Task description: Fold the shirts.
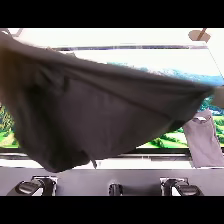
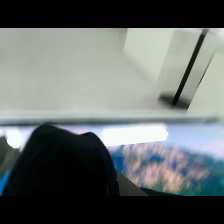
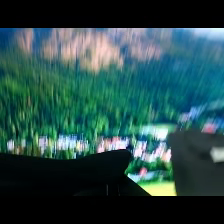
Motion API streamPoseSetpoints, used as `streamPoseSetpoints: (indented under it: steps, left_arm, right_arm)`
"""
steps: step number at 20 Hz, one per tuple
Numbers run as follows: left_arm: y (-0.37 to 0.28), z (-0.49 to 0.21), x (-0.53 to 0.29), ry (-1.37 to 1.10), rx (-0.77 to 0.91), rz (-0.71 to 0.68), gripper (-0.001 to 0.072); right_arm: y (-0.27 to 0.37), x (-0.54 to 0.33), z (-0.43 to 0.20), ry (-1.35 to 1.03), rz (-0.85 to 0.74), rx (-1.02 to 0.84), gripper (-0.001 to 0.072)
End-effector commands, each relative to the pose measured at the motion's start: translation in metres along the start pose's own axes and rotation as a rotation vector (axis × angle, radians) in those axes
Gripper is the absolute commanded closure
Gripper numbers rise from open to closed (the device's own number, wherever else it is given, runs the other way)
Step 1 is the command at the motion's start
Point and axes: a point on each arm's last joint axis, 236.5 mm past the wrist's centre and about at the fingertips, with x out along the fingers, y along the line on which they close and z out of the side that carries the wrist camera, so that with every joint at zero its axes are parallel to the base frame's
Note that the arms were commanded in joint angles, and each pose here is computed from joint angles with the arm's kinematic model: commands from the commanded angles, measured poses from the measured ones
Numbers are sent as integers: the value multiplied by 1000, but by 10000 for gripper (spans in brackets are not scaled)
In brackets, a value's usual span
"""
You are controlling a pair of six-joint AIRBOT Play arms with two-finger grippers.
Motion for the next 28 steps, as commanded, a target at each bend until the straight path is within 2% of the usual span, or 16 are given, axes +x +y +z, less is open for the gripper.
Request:
streamPoseSetpoints:
  steps: [1, 6, 12, 13, 14, 15, 16, 17, 18, 19, 20, 22, 23, 24, 26, 28]
  left_arm:
    - [44, -131, 82, 326, -15, 96, 679]
    - [77, -254, 170, 535, -68, 138, 678]
    - [54, -344, 171, 795, -165, 95, 677]
    - [49, -345, 169, 806, -163, 87, 624]
    - [47, -342, 164, 828, -159, 83, 428]
    - [51, -335, 155, 869, -150, 90, 97]
    - [62, -328, 143, 924, -132, 115, 6]
    - [82, -323, 124, 997, -98, 166, 8]
    - [106, -322, 102, 1070, -83, 230, 42]
    - [126, -326, 74, 1153, -104, 289, 43]
    - [139, -333, 48, 1225, -158, 322, 45]
    - [152, -360, -5, 1343, -279, 354, 61]
    - [151, -379, -28, 1373, -342, 343, 137]
    - [146, -401, -46, 1378, -418, 317, 156]
    - [136, -436, -63, 1330, -611, 315, 158]
    - [124, -459, -58, 1238, -780, 264, 161]
  right_arm:
    - [18, 115, -54, 349, 79, 58, 664]
    - [37, 273, -63, 405, 154, 195, 663]
    - [56, 329, -73, 424, 220, 344, 662]
    - [56, 328, -69, 412, 219, 365, 606]
    - [56, 322, -60, 397, 221, 353, 374]
    - [52, 311, -50, 381, 210, 306, 55]
    - [40, 300, -41, 371, 173, 218, 9]
    - [16, 287, -34, 369, 79, 120, 9]
    - [-12, 274, -29, 374, -27, 62, 13]
    - [-34, 264, -23, 355, -82, 134, 42]
    - [-50, 254, -26, 366, -93, 205, 44]
    - [-78, 235, -58, 501, -106, 309, 105]
    - [-90, 228, -75, 566, -105, 344, 106]
    - [-99, 222, -93, 624, -92, 397, 108]
    - [-103, 214, -120, 710, -38, 506, 175]
    - [-100, 211, -137, 767, 8, 535, 176]
